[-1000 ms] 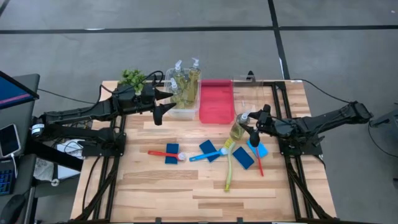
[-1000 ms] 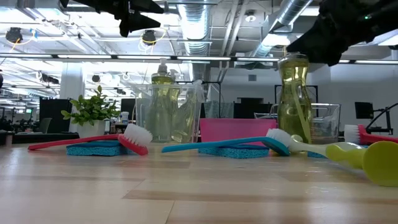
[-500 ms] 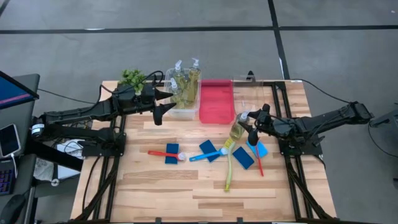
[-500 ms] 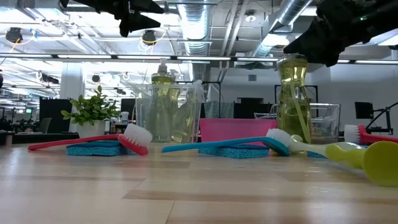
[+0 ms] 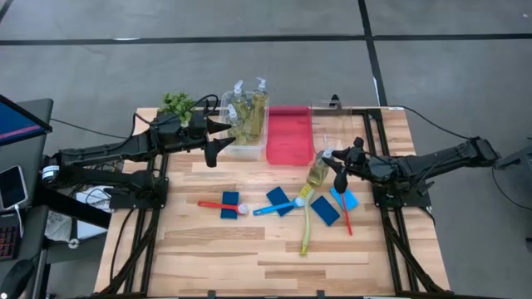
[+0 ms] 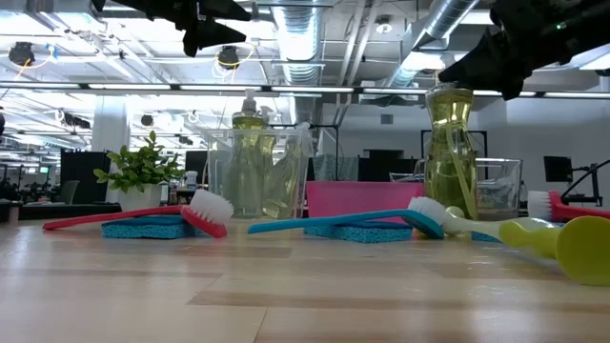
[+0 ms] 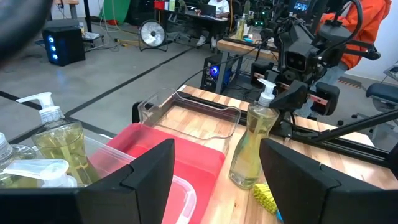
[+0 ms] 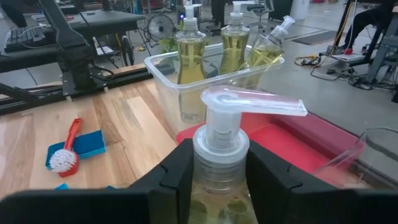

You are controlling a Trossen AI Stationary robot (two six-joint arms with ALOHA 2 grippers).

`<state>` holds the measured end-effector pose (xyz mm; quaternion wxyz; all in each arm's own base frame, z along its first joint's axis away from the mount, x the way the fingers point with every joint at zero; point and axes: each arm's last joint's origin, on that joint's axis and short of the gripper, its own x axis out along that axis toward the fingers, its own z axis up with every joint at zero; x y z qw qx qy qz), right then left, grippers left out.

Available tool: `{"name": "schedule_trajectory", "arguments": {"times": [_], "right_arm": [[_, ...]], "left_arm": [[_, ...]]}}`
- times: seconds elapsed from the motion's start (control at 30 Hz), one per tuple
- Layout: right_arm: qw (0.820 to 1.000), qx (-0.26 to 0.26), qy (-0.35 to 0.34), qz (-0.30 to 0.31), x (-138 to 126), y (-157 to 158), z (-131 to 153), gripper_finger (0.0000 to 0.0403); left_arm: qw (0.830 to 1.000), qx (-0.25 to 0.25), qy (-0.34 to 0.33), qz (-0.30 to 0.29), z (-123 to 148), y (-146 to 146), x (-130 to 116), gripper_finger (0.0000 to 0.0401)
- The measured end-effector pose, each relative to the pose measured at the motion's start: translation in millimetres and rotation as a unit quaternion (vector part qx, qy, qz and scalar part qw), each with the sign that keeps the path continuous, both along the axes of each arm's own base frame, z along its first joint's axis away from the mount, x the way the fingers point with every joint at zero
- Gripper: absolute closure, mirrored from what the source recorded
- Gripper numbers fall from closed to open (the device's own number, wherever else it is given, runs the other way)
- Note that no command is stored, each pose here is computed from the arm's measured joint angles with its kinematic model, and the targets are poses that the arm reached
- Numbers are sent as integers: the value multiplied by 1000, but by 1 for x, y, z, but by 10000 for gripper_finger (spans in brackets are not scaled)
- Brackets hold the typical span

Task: Pick & Place Kitchen Sink Supplies
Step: Put the yellow dish soap into the transparent container

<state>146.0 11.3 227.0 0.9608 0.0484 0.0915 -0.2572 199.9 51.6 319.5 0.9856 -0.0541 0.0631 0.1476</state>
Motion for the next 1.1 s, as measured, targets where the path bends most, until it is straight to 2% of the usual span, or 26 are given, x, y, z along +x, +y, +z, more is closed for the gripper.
{"name": "schedule_trajectory", "arguments": {"times": [0.23,0.37,0.5,0.7,0.9,1.1], "right_arm": [[1000,1,-9,1,1,0,2,279],[1000,-18,-24,9,2,1,7,288],[999,-21,-36,12,3,1,20,295],[997,-58,-39,19,7,2,44,287],[997,-72,-32,13,19,4,60,292],[996,-81,-18,32,36,5,70,288]], "left_arm": [[1000,0,0,0,0,0,0,164],[1000,0,0,0,0,0,0,164],[1000,1,-2,0,0,0,0,164],[1000,1,-5,0,1,0,0,164],[1000,9,-22,-15,4,-5,3,164],[999,12,-31,-37,0,-12,18,164]]}}
